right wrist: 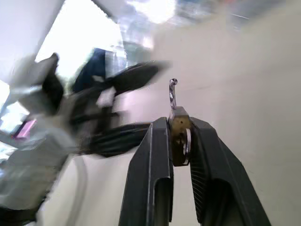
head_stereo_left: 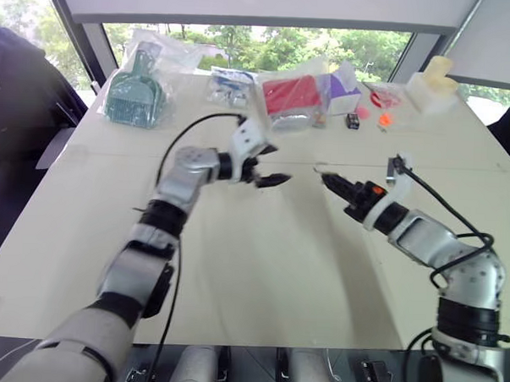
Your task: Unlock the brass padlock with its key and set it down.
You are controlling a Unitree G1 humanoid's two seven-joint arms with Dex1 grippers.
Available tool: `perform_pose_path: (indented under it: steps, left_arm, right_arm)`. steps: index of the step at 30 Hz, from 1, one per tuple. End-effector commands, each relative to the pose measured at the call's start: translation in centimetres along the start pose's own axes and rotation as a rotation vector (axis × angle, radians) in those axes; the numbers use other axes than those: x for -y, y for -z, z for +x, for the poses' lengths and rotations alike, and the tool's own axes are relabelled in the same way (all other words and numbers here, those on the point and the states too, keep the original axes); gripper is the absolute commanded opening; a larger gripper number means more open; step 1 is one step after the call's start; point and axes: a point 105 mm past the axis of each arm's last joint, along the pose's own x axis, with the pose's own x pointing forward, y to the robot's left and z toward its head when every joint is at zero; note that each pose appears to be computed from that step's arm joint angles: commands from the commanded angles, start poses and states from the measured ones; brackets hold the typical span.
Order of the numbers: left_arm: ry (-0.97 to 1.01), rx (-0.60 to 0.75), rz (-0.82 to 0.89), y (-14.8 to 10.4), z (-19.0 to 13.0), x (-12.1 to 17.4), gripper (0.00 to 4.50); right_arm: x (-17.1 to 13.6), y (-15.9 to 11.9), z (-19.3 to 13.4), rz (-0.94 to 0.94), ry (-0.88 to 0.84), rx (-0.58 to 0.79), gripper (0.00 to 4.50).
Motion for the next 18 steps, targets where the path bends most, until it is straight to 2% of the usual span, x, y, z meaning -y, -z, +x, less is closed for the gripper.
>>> perform_pose_path:
  steps: [1, 6, 10, 13, 15, 16, 18]
  left_arm:
    - [0.154, 0.044, -0.063, -3.0, -2.2, 3.3, 4.10]
    - [0.177, 0.001, -0.192, -2.7, -4.4, 6.1, 4.10]
    - [0.122, 0.005, -0.258, -2.3, -4.8, 6.6, 4.15]
    - [0.079, 0.020, -0.281, -2.2, -4.7, 6.3, 4.15]
    - [0.066, 0.028, -0.301, -2.1, -4.7, 6.2, 4.15]
    - [0.058, 0.031, -0.311, -2.0, -4.7, 6.1, 4.15]
    - [0.045, 0.035, -0.336, -1.8, -4.8, 6.0, 4.15]
  right_arm:
    - [1.9, 1.0, -0.3, 0.012, 0.045, -0.118, 0.07]
    - [3.3, 1.0, -0.1, -0.036, 0.057, -0.216, 0.07]
    - [4.7, 1.3, 0.1, -0.138, 0.087, -0.300, 1.81]
    - [5.8, 0.6, -0.6, -0.308, 0.105, -0.331, 3.28]
    - [6.2, 0.1, -1.5, -0.489, 0.118, -0.363, 4.26]
    - [6.5, -0.3, -2.2, -0.577, 0.135, -0.374, 4.42]
    - [6.8, -1.2, -3.5, -0.712, 0.165, -0.372, 4.42]
